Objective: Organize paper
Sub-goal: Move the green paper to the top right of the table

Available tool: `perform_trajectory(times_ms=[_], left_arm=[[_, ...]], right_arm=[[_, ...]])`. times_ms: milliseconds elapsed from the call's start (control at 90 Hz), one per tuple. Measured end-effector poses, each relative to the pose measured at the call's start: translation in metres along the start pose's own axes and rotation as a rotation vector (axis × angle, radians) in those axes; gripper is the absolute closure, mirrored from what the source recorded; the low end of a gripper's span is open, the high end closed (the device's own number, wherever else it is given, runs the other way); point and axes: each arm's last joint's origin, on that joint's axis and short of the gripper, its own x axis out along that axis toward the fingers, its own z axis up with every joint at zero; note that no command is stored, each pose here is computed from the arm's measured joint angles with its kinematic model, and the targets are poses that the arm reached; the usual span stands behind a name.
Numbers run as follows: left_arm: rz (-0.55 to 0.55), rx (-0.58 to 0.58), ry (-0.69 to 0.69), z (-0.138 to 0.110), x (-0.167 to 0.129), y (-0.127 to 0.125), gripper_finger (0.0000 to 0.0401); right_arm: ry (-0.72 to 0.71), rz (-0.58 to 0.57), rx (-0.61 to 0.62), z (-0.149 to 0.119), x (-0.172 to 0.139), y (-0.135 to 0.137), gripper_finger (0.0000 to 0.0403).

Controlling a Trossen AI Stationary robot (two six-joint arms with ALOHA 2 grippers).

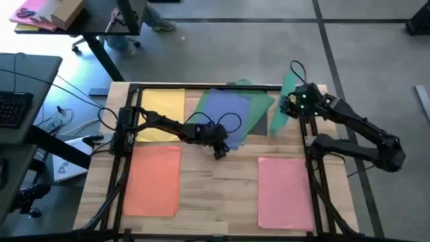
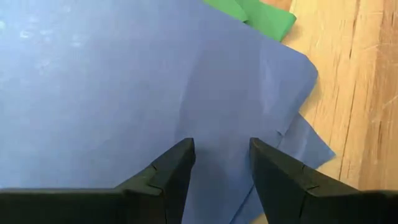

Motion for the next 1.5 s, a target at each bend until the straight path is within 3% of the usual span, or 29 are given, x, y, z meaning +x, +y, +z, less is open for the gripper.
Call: perform_trajectory(times_ms=[133, 300, 367, 433, 589, 678, 889, 1033, 1200, 1311, 1500], left_arm=[[0.000, -0.028, 0.000, 0.000, 0.000, 0.000, 0.0256], [0.001, -0.048, -0.001, 0.000, 0.000, 0.000, 0.0256], [0.001, -0.049, -0.001, 0.000, 0.000, 0.000, 0.0256], [0.000, -0.049, -0.002, 0.000, 0.000, 0.000, 0.0256], [-0.001, -0.050, -0.005, 0.000, 0.000, 0.000, 0.0256], [-0.001, -0.050, -0.006, 0.000, 0.000, 0.000, 0.0256], [0.001, -0.050, -0.010, 0.001, 0.000, 0.000, 0.0256], [0.005, -0.052, -0.015, 0.001, 0.000, 0.001, 0.0256], [0.005, -0.053, -0.015, 0.001, 0.000, 0.001, 0.0256], [0.004, -0.054, -0.020, 0.002, 0.000, 0.001, 0.0256], [0.007, -0.063, -0.039, 0.004, 0.001, 0.002, 0.0256]], right_arm=[[0.100, 0.164, -0.136, -0.006, -0.013, 0.003, 0.0403], [0.074, 0.373, -0.364, -0.006, -0.025, 0.014, 0.0403], [0.078, 0.396, -0.393, -0.007, -0.026, 0.014, 0.0403], [0.090, 0.317, -0.374, -0.008, -0.023, 0.009, 0.0403], [0.113, -0.121, -0.282, -0.012, -0.011, -0.020, 0.0403], [0.080, -0.262, -0.242, -0.011, -0.009, -0.028, 0.0403], [-0.010, -0.351, -0.142, -0.003, 0.007, -0.025, 0.0403], [0.016, -0.474, -0.040, -0.007, 0.037, -0.046, 0.0403], [-0.199, -0.565, 0.058, -0.008, 0.043, -0.058, 0.0403], [-0.247, -0.564, 0.049, -0.007, 0.043, -0.057, 0.0403], [-0.155, -0.569, 0.006, -0.011, 0.058, -0.067, 0.0403]])
